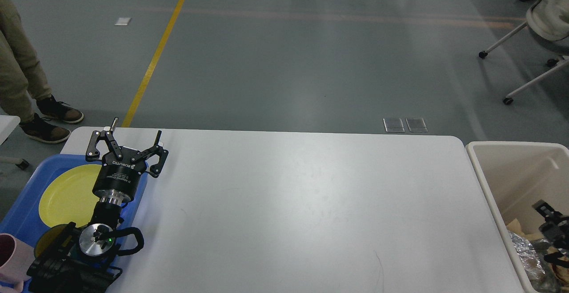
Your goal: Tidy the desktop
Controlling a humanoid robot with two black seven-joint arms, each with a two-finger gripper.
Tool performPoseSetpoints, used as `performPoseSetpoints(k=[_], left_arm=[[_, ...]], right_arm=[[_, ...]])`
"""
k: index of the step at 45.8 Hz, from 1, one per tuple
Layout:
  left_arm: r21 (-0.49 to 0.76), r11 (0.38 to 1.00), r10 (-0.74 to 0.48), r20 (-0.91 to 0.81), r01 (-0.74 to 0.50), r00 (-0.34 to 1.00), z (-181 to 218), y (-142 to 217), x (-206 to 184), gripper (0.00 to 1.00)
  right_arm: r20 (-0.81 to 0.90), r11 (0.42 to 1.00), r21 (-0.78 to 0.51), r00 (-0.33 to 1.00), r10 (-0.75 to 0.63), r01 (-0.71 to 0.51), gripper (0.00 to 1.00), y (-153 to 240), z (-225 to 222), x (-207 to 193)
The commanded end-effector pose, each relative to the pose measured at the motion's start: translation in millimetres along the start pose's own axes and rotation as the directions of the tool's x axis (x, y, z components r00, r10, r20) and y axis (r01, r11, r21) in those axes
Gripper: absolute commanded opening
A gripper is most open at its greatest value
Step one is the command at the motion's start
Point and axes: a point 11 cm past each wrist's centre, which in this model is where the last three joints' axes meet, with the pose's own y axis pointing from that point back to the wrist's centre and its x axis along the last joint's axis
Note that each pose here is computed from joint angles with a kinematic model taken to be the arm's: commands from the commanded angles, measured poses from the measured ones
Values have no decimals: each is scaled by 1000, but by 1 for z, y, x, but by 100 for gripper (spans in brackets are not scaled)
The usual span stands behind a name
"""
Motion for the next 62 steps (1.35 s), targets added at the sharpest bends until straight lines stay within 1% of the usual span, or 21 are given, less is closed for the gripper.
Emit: performPoseSetpoints(k=[1,2,5,8,11,14,16,18,21,23,27,31,39,41,45,48,62], left_arm=[[0,1000,0,0,0,1000,0,0,0,96],[0,1000,0,0,0,1000,0,0,0,96],[1,1000,0,1,0,1000,0,0,0,96],[0,1000,0,0,0,1000,0,0,0,96],[1,1000,0,1,0,1000,0,0,0,96],[1,1000,0,1,0,1000,0,0,0,96],[1,1000,0,1,0,1000,0,0,0,96],[1,1000,0,1,0,1000,0,0,0,96],[0,1000,0,0,0,1000,0,0,0,96],[1,1000,0,1,0,1000,0,0,0,96],[1,1000,0,1,0,1000,0,0,0,96],[1,1000,0,1,0,1000,0,0,0,96],[1,1000,0,1,0,1000,0,0,0,96],[0,1000,0,0,0,1000,0,0,0,96],[1,1000,0,1,0,1000,0,0,0,96],[1,1000,0,1,0,1000,0,0,0,96],[1,1000,0,1,0,1000,0,0,0,96]], right_arm=[[409,988,149,908,-95,36,100,17,-67,30],[480,981,188,868,-128,41,100,22,-81,36],[662,965,255,717,-216,56,100,28,-91,52],[776,930,360,529,-344,77,100,38,-108,58],[815,876,474,333,-475,90,100,52,-129,55],[809,823,563,148,-568,83,100,63,-140,49],[787,789,611,61,-614,65,100,71,-147,50],[746,745,664,17,-666,65,100,81,-157,43],[677,675,733,2,-736,80,100,96,-173,28],[636,636,769,25,-771,68,100,106,-182,23],[561,561,827,94,-822,-37,100,124,-191,17],[502,487,860,75,-862,-153,100,141,-196,-3],[449,427,873,49,-892,-238,100,150,-182,-51],[439,420,871,23,-898,-255,100,149,-174,-58],[440,426,870,3,-898,-247,100,147,-167,-69],[450,436,865,2,-893,-247,100,144,-165,-69],[456,437,861,15,-890,-260,100,141,-161,-59]])
